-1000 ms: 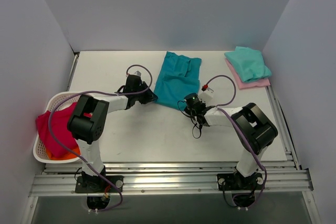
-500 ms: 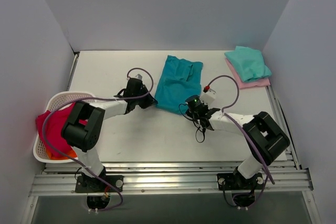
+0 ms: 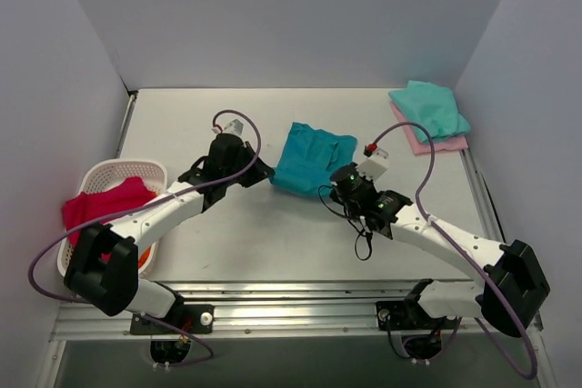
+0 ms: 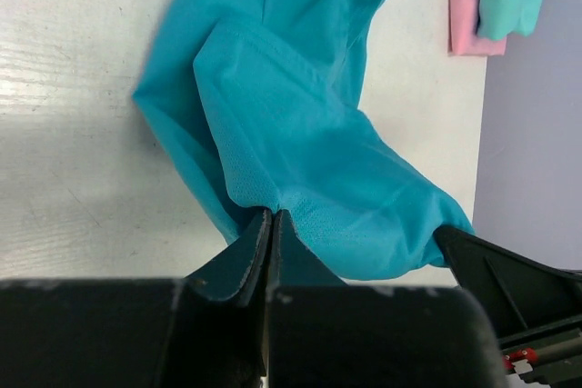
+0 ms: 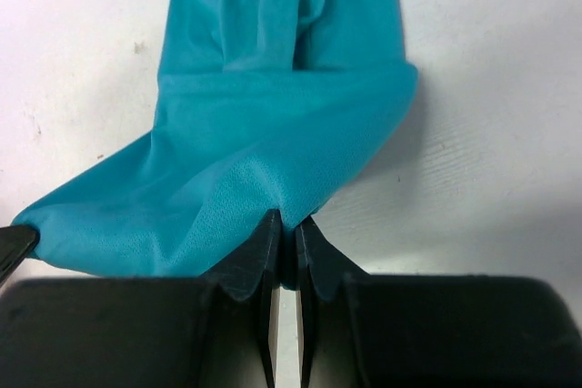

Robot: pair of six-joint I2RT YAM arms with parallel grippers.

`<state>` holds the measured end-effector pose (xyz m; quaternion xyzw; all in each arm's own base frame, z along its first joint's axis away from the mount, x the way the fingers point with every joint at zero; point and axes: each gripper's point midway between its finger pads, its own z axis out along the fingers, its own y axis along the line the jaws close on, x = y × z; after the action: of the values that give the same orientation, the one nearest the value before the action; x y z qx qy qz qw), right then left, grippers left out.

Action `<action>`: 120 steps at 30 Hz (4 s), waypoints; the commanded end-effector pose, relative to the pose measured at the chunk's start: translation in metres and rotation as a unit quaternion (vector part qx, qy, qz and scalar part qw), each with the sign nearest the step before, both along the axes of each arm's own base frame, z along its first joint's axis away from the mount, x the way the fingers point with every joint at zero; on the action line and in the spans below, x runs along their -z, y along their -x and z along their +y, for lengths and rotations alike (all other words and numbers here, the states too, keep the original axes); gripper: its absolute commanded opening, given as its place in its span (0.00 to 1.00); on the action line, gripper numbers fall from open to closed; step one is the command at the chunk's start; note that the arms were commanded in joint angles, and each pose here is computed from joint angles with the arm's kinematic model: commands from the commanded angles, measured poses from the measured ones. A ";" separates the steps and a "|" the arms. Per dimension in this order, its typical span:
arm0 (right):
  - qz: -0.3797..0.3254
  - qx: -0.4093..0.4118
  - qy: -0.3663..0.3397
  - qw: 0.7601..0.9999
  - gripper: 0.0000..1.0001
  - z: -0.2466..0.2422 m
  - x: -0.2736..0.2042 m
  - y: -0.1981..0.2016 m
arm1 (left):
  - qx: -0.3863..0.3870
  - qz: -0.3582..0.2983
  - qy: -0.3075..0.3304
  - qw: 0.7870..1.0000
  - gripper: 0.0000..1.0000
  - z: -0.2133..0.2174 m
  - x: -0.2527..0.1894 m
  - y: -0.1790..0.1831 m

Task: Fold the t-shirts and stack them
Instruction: Grab one side of the 2/3 rectangular tshirt with both arms, then fold the long partially folded tshirt into a neat square, then put the neatly folded tshirt into the corner of the board with the right arm

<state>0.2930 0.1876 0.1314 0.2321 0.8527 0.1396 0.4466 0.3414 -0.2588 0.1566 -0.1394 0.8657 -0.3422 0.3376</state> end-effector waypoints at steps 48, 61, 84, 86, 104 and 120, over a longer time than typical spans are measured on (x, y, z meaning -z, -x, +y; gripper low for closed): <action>-0.004 0.204 0.054 0.978 1.00 -0.112 -0.042 -0.292 | 0.056 -0.112 0.186 0.974 0.94 0.023 -0.072 -0.291; 0.031 0.126 -0.038 0.991 1.00 -0.077 0.017 -0.153 | -0.003 -0.092 0.082 0.992 0.94 0.060 -0.057 -0.240; 0.022 0.131 -0.021 0.991 1.00 -0.008 0.083 -0.145 | -0.001 -0.088 0.087 0.992 0.95 0.068 -0.037 -0.238; 0.017 0.140 -0.029 0.990 1.00 -0.020 0.090 -0.153 | -0.001 -0.087 0.087 0.992 0.95 0.068 -0.034 -0.238; 0.015 0.153 -0.077 0.985 1.00 -0.048 0.140 -0.169 | -0.001 -0.080 0.084 0.993 0.96 0.070 -0.024 -0.242; 0.030 0.144 -0.078 0.986 0.00 -0.051 0.176 -0.193 | -0.009 -0.076 0.094 0.993 0.96 0.088 -0.025 -0.240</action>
<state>0.5173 0.1531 0.0156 0.4013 0.7495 0.2065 0.4843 0.5781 -0.1745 0.1591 -0.1696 0.8162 -0.4134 0.3664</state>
